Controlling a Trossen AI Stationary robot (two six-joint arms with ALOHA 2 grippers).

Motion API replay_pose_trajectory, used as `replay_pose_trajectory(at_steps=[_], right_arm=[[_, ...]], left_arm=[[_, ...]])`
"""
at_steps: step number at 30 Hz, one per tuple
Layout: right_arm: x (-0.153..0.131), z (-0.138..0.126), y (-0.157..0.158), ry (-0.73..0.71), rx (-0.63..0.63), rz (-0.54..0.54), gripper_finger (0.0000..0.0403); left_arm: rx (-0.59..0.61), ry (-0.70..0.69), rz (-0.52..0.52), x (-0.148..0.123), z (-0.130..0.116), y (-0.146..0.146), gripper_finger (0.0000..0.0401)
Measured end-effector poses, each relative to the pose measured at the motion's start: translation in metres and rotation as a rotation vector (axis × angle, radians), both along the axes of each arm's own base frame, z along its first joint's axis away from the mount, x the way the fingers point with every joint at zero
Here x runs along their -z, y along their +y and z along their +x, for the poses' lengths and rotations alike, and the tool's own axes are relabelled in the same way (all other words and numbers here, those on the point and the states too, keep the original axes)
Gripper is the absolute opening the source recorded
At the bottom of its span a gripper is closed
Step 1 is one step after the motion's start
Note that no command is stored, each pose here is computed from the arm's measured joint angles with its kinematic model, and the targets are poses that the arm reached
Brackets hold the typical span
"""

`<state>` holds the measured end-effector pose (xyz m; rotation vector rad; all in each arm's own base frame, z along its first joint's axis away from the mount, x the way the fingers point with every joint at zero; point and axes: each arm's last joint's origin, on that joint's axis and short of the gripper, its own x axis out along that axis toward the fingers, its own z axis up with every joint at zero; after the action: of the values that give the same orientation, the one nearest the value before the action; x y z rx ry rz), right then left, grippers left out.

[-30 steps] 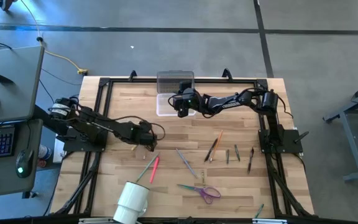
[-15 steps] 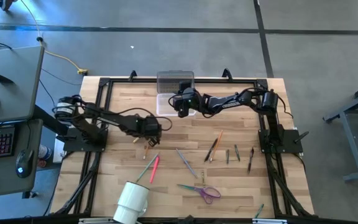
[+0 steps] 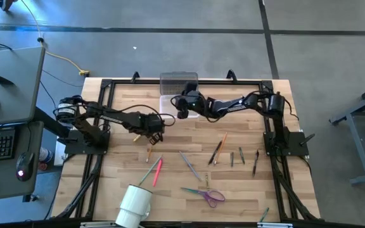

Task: Pick & place school supplies into a supply box
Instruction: Put the yellow pen into the supply box, then put the right black pen into the supply box

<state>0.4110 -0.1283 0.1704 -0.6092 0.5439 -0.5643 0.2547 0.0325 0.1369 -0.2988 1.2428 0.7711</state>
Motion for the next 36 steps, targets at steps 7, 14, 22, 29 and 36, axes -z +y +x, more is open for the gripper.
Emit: replay_pose_trajectory(at_steps=[7,14,22,29,36], right_arm=[[-0.048,-0.007,0.03,-0.073,0.243,-0.145,0.0117],[-0.087,-0.028,0.057,-0.05,0.452,-0.204,0.0117],[-0.12,-0.062,0.081,-0.079,0.652,-0.211,0.0117],[-0.123,-0.081,0.097,-0.14,0.556,-0.032,0.0117],[-0.113,-0.087,0.1,-0.071,0.451,0.13,0.0117]], left_arm=[[0.081,0.037,0.002,-0.023,0.012,0.0,0.0124],[0.231,0.024,0.093,-0.063,0.036,0.004,0.0124],[0.431,-0.16,0.324,-0.12,0.072,0.04,0.0124],[0.391,-0.202,0.197,-0.108,0.069,0.097,0.0124],[0.397,-0.091,0.052,-0.065,0.075,0.109,0.0124]])
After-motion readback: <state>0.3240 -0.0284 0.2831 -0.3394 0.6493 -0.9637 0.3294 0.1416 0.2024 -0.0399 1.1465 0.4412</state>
